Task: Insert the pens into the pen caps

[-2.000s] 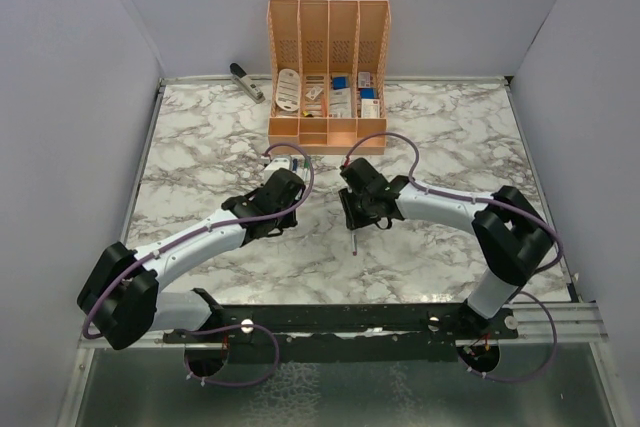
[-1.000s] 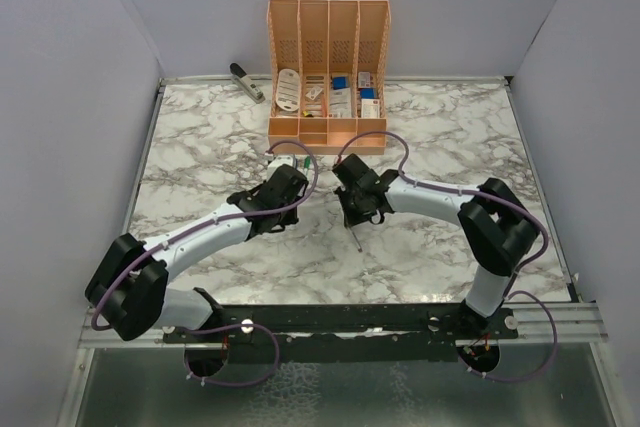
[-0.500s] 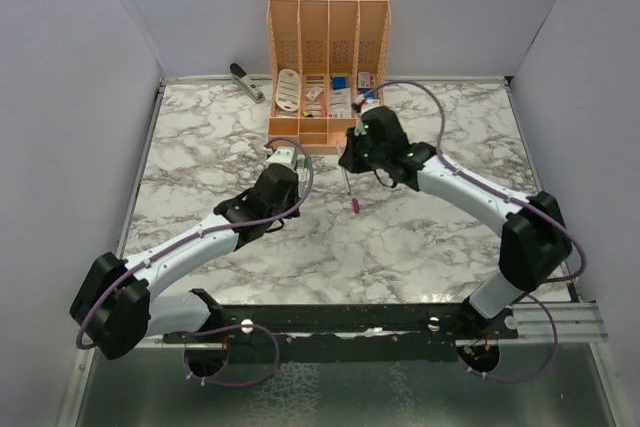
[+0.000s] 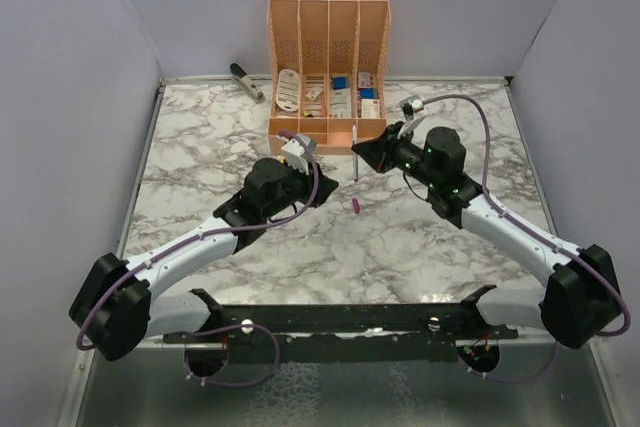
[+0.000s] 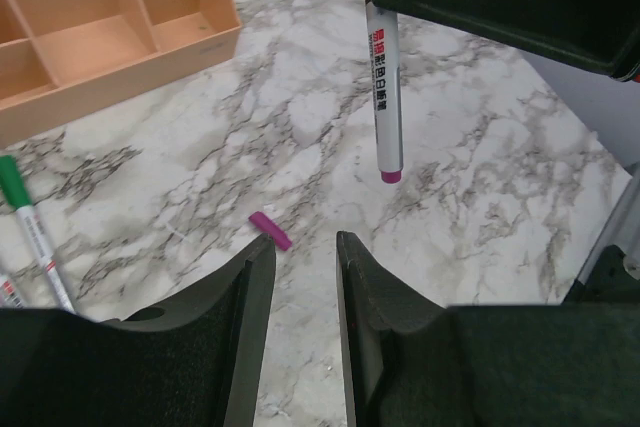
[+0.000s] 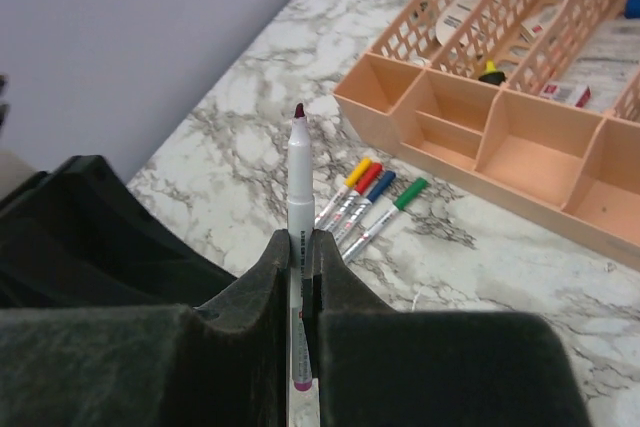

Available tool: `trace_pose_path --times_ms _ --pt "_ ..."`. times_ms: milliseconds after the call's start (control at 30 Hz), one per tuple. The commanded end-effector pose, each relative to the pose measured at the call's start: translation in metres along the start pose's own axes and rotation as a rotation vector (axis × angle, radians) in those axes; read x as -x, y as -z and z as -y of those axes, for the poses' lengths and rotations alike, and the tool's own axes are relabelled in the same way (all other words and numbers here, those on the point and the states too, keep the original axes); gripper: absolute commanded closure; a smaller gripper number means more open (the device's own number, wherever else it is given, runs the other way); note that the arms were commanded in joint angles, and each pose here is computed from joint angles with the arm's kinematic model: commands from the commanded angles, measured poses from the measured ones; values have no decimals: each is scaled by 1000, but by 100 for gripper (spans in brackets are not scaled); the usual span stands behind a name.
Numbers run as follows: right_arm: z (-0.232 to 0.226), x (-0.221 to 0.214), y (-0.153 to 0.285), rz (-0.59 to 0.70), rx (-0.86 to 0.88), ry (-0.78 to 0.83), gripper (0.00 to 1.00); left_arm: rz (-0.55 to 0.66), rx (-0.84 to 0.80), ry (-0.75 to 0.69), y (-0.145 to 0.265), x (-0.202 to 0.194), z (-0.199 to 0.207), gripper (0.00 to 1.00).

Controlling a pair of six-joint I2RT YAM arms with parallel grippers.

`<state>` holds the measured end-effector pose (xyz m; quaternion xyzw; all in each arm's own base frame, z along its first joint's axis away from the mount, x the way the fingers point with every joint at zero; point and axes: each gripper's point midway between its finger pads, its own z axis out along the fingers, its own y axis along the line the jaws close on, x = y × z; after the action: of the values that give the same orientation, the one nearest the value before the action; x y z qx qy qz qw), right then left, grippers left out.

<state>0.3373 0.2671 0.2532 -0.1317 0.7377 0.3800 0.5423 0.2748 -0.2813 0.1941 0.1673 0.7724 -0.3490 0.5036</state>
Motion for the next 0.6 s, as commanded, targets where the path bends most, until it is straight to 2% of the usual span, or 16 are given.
trace_pose_path --times_ms 0,133,367,567 --pt "-43 42 23 185 188 67 99 90 -262 -48 -7 35 49 65" --pt "-50 44 34 212 217 65 99 69 -373 -66 -12 40 69 65" --pt "-56 41 40 209 247 55 99 111 -487 -78 -7 56 92 63" --pt "-60 41 39 200 271 51 98 131 -506 -78 -5 63 96 62"
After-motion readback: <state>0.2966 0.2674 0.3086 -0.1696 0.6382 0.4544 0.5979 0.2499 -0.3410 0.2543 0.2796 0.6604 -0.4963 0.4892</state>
